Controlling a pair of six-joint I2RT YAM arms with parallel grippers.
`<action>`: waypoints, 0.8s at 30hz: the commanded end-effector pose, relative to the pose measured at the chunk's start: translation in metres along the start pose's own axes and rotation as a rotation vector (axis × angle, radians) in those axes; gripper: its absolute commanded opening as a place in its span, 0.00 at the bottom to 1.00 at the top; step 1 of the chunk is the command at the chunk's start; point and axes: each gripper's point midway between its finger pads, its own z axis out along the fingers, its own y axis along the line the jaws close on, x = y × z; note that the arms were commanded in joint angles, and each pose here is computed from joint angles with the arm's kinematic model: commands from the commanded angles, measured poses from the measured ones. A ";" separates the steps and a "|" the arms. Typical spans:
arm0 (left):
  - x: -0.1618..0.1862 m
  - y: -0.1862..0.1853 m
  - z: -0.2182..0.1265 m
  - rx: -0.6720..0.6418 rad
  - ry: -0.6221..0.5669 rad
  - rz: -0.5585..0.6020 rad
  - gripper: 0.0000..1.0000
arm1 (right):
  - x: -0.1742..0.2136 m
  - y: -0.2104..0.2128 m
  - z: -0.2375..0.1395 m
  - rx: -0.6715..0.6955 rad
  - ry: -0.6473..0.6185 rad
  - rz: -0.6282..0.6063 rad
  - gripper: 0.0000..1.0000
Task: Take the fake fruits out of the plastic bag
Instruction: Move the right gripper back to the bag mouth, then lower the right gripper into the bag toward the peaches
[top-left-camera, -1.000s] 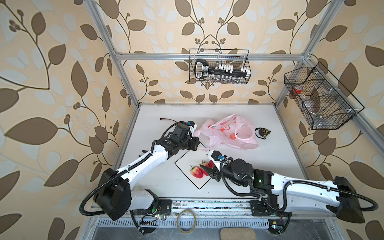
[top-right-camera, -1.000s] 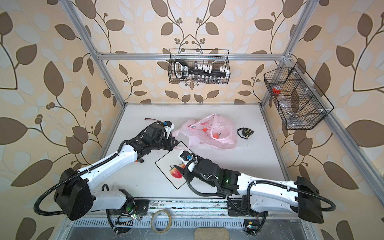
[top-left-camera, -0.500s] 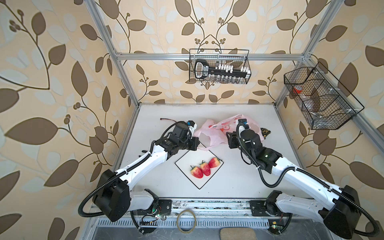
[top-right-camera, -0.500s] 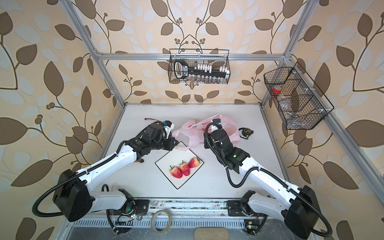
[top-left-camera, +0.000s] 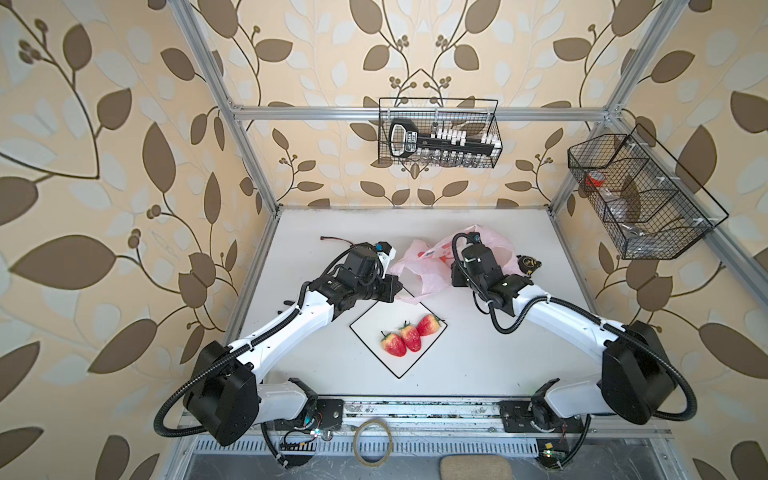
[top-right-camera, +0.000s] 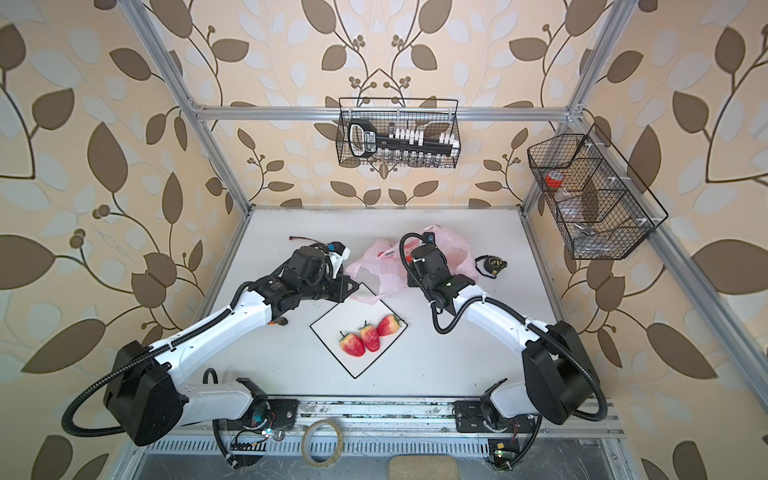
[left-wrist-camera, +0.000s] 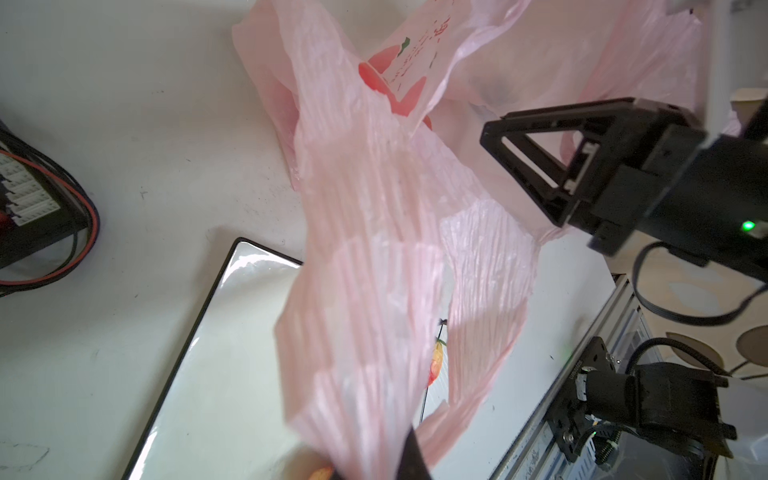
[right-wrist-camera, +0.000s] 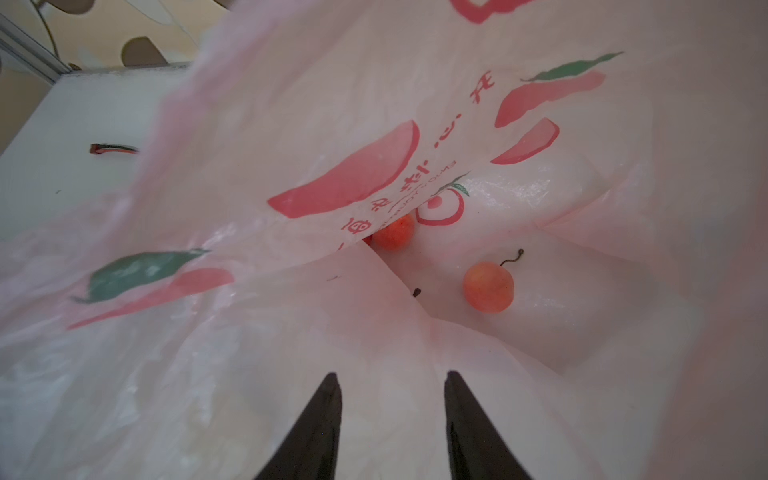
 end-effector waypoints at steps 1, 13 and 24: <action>-0.007 -0.014 -0.010 0.048 -0.010 0.047 0.00 | -0.011 0.001 0.016 -0.013 0.008 0.082 0.54; 0.011 -0.021 -0.006 0.068 0.076 0.080 0.00 | -0.001 -0.010 0.083 -0.076 0.150 0.276 0.61; 0.025 -0.017 -0.013 0.044 0.139 0.082 0.00 | 0.076 -0.035 0.078 -0.035 0.319 0.183 0.59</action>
